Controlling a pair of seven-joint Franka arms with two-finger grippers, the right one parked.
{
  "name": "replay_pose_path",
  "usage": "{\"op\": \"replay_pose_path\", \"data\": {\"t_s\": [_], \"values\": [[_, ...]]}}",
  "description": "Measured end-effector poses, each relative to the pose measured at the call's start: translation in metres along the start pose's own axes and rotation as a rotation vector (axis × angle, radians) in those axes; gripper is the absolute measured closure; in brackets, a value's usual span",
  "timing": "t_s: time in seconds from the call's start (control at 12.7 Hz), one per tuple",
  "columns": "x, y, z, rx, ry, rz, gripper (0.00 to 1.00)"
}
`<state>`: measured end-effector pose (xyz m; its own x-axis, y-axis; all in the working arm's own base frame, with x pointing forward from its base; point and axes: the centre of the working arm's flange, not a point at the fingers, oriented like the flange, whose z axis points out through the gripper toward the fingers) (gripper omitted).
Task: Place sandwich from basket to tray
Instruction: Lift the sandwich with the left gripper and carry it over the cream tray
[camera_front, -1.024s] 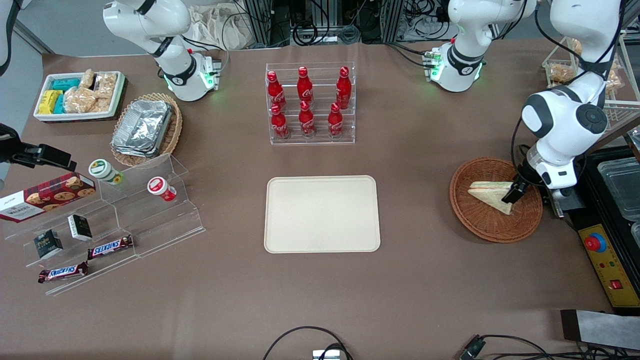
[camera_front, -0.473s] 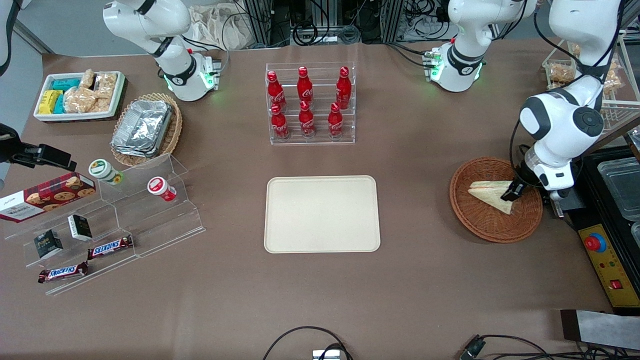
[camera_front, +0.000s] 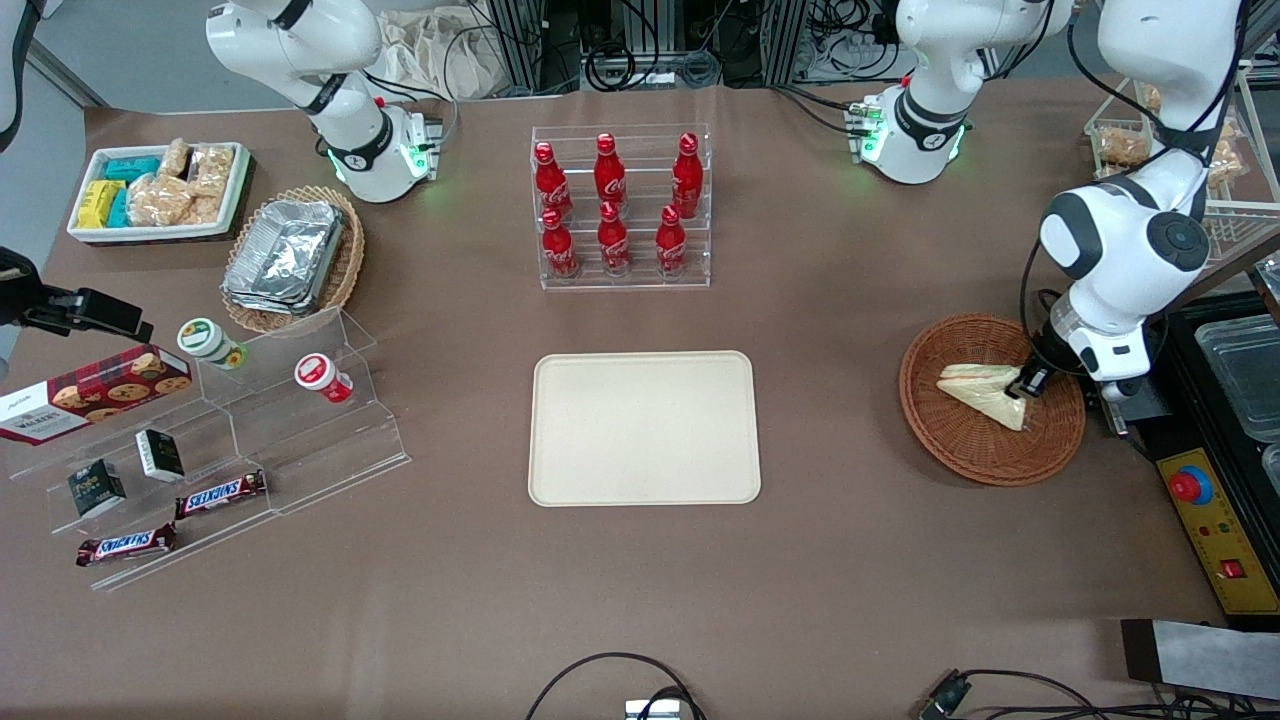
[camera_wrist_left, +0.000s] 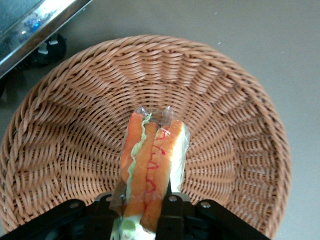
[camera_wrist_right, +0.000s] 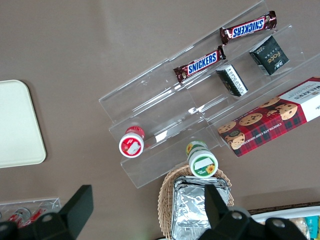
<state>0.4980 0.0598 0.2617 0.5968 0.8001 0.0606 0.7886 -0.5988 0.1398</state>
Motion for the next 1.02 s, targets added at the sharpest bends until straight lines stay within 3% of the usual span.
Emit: {"op": "replay_pose_path", "data": {"t_s": [0.32, 0.63, 0.87, 1.02], "values": [[-0.011, 0.020, -0.038, -0.014, -0.017, 0.042, 0.73], [-0.049, 0.055, -0.076, -0.031, -0.031, 0.147, 0.73], [-0.087, 0.090, -0.104, -0.005, -0.054, 0.266, 0.73], [-0.105, 0.117, -0.134, 0.034, -0.054, 0.356, 0.81]]}}
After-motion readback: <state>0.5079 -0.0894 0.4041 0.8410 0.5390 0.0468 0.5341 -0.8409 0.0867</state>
